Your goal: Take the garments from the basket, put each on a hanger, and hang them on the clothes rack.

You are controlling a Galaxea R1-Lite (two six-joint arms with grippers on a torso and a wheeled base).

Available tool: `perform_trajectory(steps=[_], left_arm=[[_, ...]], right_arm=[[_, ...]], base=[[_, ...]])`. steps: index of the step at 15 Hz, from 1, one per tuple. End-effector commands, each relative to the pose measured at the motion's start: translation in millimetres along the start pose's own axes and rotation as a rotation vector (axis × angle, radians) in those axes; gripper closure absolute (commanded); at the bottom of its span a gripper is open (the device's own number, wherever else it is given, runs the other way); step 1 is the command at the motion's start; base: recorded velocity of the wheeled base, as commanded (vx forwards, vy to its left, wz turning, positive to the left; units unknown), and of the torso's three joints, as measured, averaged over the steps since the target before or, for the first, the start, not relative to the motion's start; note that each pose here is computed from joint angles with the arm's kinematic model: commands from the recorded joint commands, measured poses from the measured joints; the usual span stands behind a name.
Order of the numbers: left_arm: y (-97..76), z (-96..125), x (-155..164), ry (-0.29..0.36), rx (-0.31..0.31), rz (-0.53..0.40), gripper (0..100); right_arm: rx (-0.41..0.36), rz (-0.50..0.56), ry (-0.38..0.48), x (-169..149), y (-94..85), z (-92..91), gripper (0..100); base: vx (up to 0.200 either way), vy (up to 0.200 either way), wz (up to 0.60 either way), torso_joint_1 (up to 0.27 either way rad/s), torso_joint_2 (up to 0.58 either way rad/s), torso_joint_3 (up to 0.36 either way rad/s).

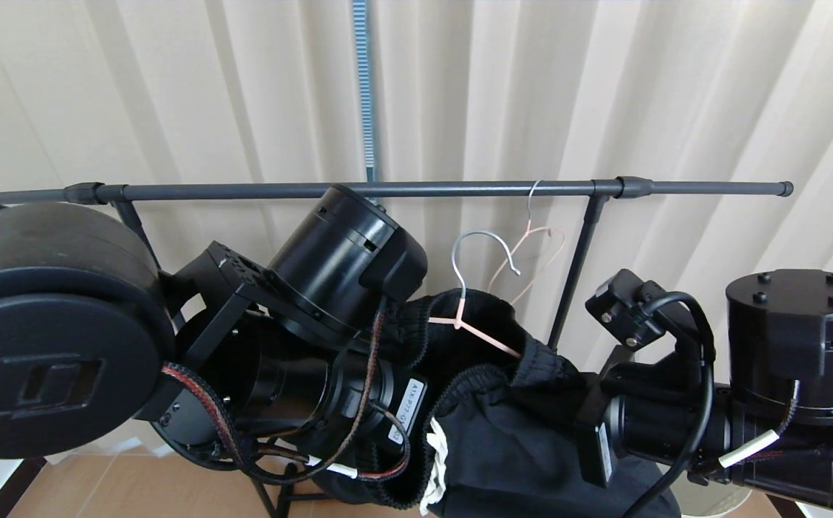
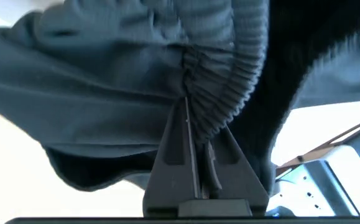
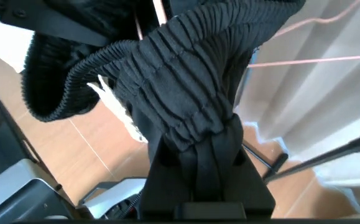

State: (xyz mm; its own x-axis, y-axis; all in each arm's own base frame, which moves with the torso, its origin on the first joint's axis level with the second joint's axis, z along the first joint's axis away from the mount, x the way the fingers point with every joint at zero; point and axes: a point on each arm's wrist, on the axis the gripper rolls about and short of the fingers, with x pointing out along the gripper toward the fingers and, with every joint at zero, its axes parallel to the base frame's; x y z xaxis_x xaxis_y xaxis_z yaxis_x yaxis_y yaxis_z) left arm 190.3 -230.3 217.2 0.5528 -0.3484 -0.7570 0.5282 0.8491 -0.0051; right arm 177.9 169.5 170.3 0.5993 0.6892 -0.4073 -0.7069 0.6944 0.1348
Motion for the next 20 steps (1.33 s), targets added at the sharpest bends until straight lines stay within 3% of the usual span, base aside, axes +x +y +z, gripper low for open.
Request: perform_trajectory(steps=[1, 2, 3, 7, 12, 15, 20], left_arm=[[-2.6, 2, 3, -0.002, -0.006, -0.003, 100], [-5.4, 2, 4, 0.0, -0.009, -0.007, 100], [-7.3, 4, 5, -0.015, -0.013, -0.007, 0], [-6.9, 3, 2, -0.036, -0.015, 0.006, 0], [5.2, -15, -29, -0.063, -0.013, -0.004, 0], [16.6, -32, -49, -0.077, -0.007, -0.005, 0], [37.4, -45, -68, -0.118, 0.047, 0.01, 0]], right_arm=[[-0.003, 0.023, -0.003, -2, 0.2, -5.2, 100], [-0.004, 0.025, -0.012, -2, 0.1, -6.6, 100], [-0.006, 0.027, -0.02, -3, 0.1, -7.7, 100], [-0.007, 0.042, -0.023, -3, 0.3, -8.5, 100], [-0.004, 0.04, -0.011, -1, -2.4, -10.5, 100], [0.008, 0.05, -0.007, -3, -13.0, -11.5, 100], [-0.032, 0.102, 0.012, -5, -22.4, -17.4, 100]], base=[[0.0, 0.0, 0.0, 0.0, 0.0, 0.0], [0.0, 0.0, 0.0, 0.0, 0.0, 0.0], [0.0, 0.0, 0.0, 0.0, 0.0, 0.0], [0.0, 0.0, 0.0, 0.0, 0.0, 0.0], [0.0, 0.0, 0.0, 0.0, 0.0, 0.0], [0.0, 0.0, 0.0, 0.0, 0.0, 0.0], [0.0, 0.0, 0.0, 0.0, 0.0, 0.0]])
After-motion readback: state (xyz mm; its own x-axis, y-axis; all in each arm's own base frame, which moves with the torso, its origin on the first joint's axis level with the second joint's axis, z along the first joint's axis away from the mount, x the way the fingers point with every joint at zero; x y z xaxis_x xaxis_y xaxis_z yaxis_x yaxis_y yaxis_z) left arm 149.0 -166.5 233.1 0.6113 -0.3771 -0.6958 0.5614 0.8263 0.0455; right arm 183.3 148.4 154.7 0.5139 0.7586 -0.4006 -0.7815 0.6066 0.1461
